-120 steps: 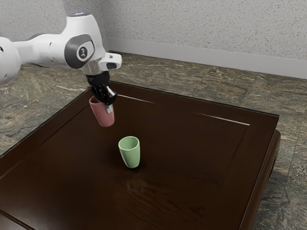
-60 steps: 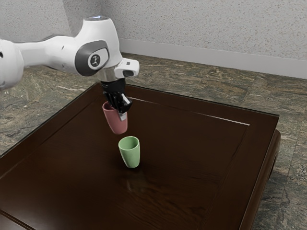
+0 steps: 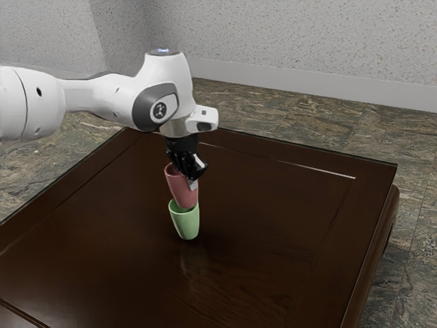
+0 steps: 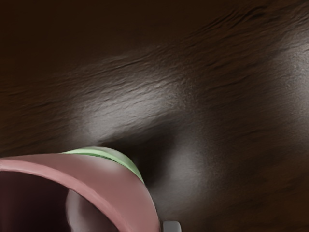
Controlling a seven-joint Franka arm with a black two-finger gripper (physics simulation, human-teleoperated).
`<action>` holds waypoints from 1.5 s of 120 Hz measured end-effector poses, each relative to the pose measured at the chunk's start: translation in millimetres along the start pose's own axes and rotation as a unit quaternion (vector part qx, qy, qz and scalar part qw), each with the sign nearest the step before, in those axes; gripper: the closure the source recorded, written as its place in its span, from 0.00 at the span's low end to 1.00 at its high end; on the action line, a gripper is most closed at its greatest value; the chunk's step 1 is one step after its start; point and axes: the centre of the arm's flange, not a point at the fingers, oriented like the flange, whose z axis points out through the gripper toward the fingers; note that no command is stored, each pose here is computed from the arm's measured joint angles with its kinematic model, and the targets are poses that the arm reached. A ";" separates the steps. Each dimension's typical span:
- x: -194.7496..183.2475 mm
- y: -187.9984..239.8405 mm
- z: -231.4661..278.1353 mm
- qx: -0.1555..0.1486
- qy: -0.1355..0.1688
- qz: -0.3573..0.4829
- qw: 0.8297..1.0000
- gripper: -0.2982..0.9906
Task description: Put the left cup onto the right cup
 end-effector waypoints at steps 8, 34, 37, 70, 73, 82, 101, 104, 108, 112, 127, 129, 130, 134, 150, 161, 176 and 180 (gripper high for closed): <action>-0.9 -0.6 2.4 0.000 -0.001 -0.003 1.000 0.82; -1.2 -4.3 2.5 0.013 0.000 -0.004 1.000 0.83; -1.3 -5.6 2.4 0.014 0.000 -0.005 1.000 0.83; 0.1 -9.8 18.6 0.019 -0.013 -0.010 1.000 0.83; 0.5 -9.9 21.0 0.019 -0.014 -0.010 1.000 0.83; 1.6 -10.2 27.8 0.020 -0.018 -0.011 1.000 0.83; 3.3 -9.9 32.6 0.020 -0.018 -0.012 1.000 0.65; 3.4 -10.0 32.1 0.020 -0.017 -0.012 1.000 0.61; 3.4 -10.2 31.2 0.020 -0.015 -0.012 1.000 0.55; 3.5 -10.0 30.0 0.020 -0.014 -0.012 1.000 0.51; 2.8 -10.0 21.7 0.020 -0.007 -0.013 1.000 0.38; 2.5 -10.0 19.0 0.020 -0.005 -0.013 1.000 0.37; 2.3 -9.9 17.4 0.020 -0.004 -0.013 1.000 0.37; 1.3 -9.4 11.3 0.020 0.001 -0.013 1.000 0.35; -6.8 -6.1 -21.4 0.019 0.019 -0.011 1.000 0.29; -12.9 -4.2 -38.0 0.017 0.022 -0.011 1.000 0.27; -21.4 -2.9 -55.0 0.014 0.019 -0.010 1.000 0.25; -23.0 -2.9 -59.8 0.013 0.018 -0.010 1.000 0.25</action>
